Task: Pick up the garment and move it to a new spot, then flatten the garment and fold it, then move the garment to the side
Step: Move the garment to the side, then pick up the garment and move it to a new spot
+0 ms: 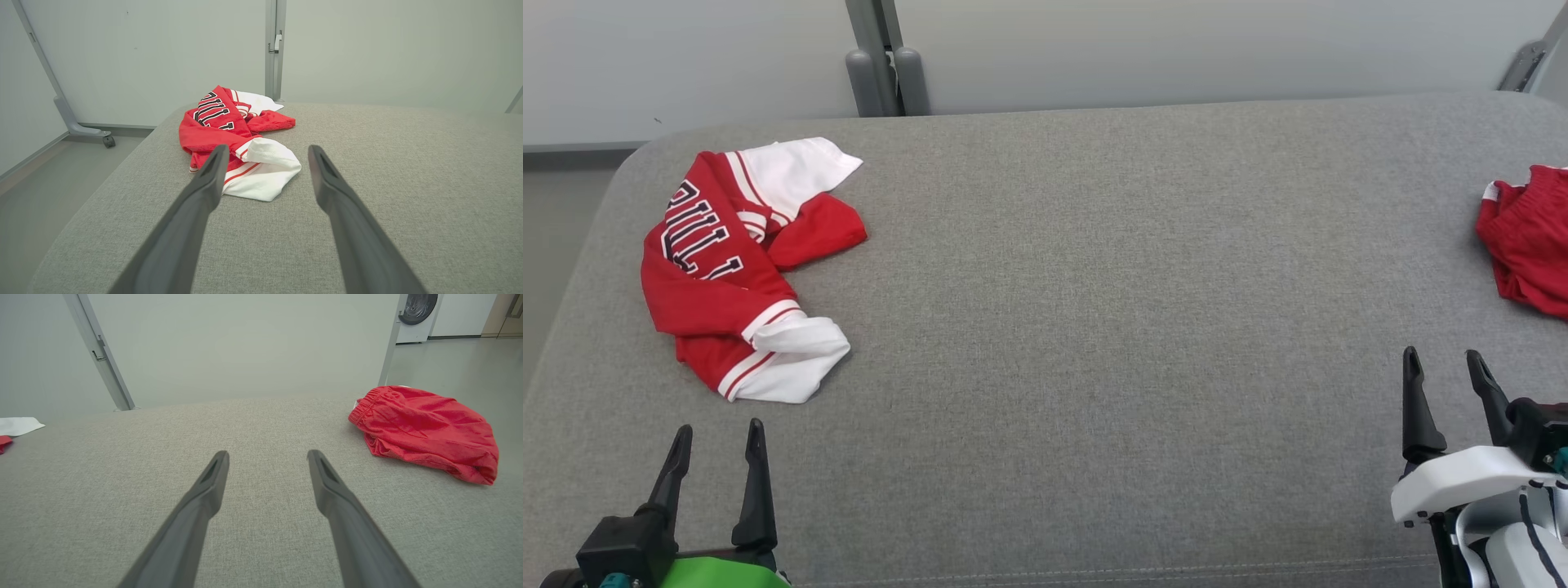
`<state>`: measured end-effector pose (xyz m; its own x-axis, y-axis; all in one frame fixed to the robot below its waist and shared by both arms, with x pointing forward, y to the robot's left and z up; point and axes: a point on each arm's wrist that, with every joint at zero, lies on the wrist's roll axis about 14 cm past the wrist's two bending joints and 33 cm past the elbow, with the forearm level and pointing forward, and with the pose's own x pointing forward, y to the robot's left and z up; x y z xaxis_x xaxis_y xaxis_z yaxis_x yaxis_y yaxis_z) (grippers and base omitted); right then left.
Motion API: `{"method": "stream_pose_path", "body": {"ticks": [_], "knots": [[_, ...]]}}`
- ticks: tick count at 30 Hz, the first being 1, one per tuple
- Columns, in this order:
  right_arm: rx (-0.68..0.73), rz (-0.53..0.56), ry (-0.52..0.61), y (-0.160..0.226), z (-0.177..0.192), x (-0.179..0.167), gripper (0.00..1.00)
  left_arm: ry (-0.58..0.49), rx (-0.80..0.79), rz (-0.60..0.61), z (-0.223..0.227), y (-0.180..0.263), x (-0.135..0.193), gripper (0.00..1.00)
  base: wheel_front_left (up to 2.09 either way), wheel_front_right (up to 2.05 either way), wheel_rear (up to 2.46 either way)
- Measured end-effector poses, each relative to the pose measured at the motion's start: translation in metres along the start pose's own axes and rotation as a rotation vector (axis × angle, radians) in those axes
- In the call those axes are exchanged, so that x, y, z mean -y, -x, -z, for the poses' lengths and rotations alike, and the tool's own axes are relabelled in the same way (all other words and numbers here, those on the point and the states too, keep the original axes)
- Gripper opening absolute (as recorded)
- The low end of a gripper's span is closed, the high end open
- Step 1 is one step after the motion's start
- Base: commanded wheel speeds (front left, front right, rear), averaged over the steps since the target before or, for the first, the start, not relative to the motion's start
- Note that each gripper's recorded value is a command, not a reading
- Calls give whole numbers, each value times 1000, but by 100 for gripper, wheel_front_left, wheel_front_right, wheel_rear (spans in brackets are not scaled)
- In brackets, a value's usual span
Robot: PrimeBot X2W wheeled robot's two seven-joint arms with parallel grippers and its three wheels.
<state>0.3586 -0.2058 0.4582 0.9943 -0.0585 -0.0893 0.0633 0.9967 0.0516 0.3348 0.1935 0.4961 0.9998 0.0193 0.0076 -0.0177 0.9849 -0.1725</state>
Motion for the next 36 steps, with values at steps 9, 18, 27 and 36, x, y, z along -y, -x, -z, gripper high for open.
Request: {"method": "stream_pose_path", "body": {"ticks": [9,18,27,36], "knots": [[52,-15,32,-4,-16,-1,100,5,3,-1,-1,5,-1,100,0,0,0],[69,-149,62,-15,-20,-45,100,-12,23,-82,-7,22,-22,100,0,0,0],[64,-344,75,-19,-17,-107,100,-15,48,-223,-14,53,-58,100,0,0,0],[70,-451,82,-25,-20,-145,100,-14,63,-340,-17,91,-83,100,0,0,0]]}}
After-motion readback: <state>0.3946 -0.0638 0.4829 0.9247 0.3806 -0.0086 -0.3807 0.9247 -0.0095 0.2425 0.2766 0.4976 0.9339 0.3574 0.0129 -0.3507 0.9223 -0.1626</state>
